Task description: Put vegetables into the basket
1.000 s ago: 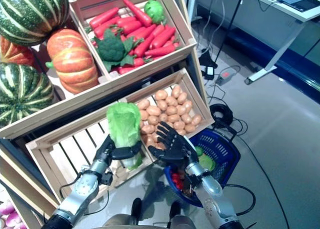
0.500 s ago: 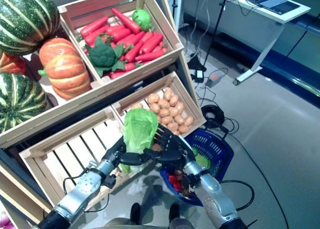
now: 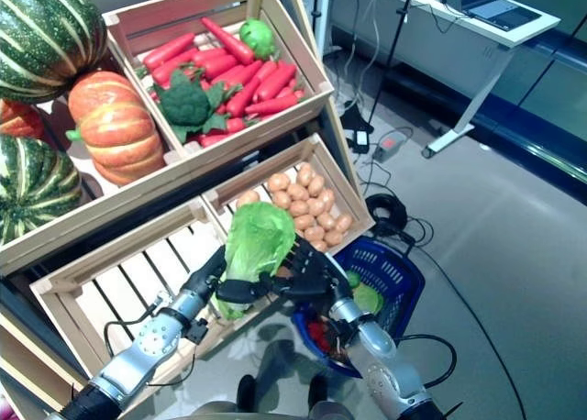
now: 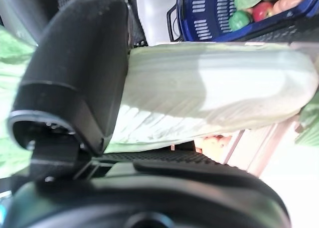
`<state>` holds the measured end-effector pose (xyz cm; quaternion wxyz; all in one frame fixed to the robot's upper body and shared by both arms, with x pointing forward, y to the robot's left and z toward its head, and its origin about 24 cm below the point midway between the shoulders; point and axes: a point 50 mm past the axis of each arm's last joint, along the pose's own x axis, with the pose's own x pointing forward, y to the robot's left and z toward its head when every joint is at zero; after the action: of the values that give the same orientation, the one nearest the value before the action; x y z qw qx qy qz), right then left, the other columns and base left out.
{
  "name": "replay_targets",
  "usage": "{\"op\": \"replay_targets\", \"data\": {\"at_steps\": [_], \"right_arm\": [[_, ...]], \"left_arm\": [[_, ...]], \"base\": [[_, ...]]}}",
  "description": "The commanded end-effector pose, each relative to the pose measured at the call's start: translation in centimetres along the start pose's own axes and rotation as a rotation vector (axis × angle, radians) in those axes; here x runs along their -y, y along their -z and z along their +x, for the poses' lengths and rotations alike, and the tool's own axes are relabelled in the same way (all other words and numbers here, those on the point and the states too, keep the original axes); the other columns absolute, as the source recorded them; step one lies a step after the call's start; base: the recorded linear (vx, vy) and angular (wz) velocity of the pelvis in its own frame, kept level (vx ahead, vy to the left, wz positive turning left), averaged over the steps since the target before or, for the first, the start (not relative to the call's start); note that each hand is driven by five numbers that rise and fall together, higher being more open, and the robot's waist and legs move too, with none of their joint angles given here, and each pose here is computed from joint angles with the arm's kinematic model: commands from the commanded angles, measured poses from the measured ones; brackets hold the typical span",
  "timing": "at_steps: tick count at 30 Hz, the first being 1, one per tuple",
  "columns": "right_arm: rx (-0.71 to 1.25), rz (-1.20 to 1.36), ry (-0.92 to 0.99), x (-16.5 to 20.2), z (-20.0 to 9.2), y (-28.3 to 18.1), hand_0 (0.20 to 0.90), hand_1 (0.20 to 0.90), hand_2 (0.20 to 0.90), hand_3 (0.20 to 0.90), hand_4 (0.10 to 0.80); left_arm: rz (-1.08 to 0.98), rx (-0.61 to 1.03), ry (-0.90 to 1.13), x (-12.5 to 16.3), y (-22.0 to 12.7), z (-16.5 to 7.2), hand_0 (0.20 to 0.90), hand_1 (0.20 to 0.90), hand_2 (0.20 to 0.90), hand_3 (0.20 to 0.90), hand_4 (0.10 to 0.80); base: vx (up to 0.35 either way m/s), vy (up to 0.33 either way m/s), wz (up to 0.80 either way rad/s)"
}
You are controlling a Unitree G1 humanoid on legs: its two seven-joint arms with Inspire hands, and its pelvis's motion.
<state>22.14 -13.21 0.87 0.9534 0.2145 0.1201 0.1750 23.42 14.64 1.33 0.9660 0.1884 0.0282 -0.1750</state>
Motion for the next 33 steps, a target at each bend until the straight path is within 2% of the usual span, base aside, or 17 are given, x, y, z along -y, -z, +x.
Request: {"op": "replay_targets", "data": {"at_steps": [1,8,14,20,33], "right_arm": [[0.272,0.113,-0.073,-2.8,1.3,-5.1,0.900,0.900,0.900,0.900,0.800],[0.292,0.128,-0.099,-3.6,1.7,-5.6,0.900,0.900,0.900,0.900,0.800],[0.282,0.127,-0.172,-4.6,2.0,-5.5,0.900,0.900,0.900,0.900,0.800],[0.244,0.083,-0.374,-6.1,2.3,-5.8,0.900,0.900,0.900,0.900,0.800],[0.239,0.037,-0.701,-8.1,1.7,-7.6,0.900,0.900,0.900,0.900,0.800]], "left_arm": [[0.062,0.313,0.081,0.8,-5.7,1.5,0.300,0.300,0.300,0.300,0.400],[0.048,0.311,0.209,2.0,-6.0,1.7,0.300,0.300,0.300,0.300,0.400],[-0.001,0.285,0.405,4.0,-5.9,1.7,0.300,0.300,0.300,0.300,0.400],[-0.060,0.199,0.635,5.7,-5.2,1.7,0.300,0.300,0.300,0.300,0.400],[-0.140,0.112,0.916,6.6,-4.8,1.4,0.300,0.300,0.300,0.300,0.400]], "base": [[0.000,0.000,0.00],[0.000,0.000,0.00],[0.000,0.000,0.00],[0.000,0.000,0.00],[0.000,0.000,0.00]]}}
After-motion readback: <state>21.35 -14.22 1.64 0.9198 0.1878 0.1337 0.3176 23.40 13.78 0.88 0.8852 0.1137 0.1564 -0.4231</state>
